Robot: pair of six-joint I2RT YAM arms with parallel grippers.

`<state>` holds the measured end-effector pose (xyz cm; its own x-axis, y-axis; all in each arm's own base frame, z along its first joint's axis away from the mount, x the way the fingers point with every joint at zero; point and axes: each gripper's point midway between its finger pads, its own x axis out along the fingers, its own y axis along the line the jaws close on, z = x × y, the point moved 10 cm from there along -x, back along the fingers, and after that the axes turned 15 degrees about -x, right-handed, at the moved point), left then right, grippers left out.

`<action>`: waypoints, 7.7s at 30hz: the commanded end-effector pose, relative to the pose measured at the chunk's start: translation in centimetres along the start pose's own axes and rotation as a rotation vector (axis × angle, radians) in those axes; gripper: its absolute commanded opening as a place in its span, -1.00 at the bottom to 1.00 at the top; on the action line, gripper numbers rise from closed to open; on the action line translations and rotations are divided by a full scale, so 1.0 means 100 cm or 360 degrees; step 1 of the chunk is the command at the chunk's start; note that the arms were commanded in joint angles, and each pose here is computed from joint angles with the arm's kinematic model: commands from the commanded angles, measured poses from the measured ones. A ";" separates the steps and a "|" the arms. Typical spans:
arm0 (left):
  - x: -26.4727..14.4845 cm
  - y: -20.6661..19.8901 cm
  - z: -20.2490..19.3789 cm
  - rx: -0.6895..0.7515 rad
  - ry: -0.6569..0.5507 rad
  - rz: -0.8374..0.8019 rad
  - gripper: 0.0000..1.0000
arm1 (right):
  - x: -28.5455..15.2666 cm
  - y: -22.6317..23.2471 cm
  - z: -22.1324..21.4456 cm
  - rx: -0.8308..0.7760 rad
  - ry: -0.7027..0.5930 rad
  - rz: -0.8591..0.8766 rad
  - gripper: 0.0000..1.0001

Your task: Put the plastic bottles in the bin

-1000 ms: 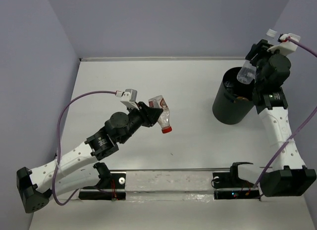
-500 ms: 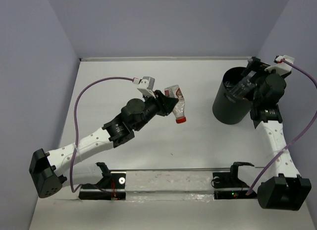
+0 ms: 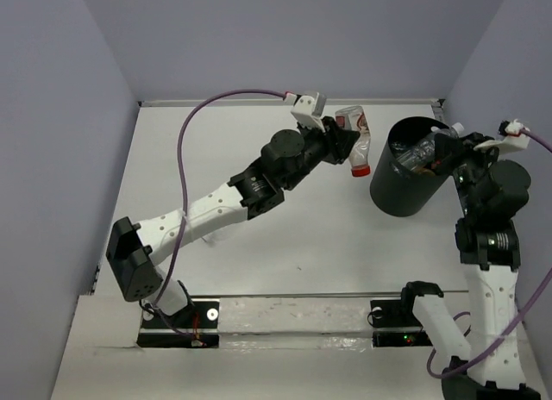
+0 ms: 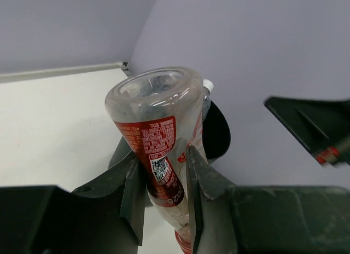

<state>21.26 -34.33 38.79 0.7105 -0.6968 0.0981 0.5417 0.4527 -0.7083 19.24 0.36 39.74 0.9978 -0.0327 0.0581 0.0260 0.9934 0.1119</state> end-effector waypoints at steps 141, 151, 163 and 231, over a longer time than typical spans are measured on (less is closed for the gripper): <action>-0.238 0.088 0.096 0.0311 -0.0715 0.0763 0.98 | 0.072 0.373 -0.325 0.0478 0.1332 0.0347 0.34; -0.239 0.088 0.098 0.0307 -0.0727 0.0747 0.98 | 0.069 0.352 -0.249 0.0417 0.0974 0.0457 -0.35; -0.239 0.087 0.098 0.0307 -0.0715 0.0719 0.98 | 0.051 0.215 -0.072 -0.0002 0.0237 0.0289 -0.44; -0.243 0.076 0.094 0.0294 -0.0607 0.0467 0.98 | 0.078 -0.029 -0.070 -0.0799 0.0326 -0.0898 -0.06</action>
<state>11.85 -8.51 37.40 0.9393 -0.3005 0.1655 0.3366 0.7142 -0.6137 26.92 -2.79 34.60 0.7669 -0.6416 0.0132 0.5926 0.7002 -0.3982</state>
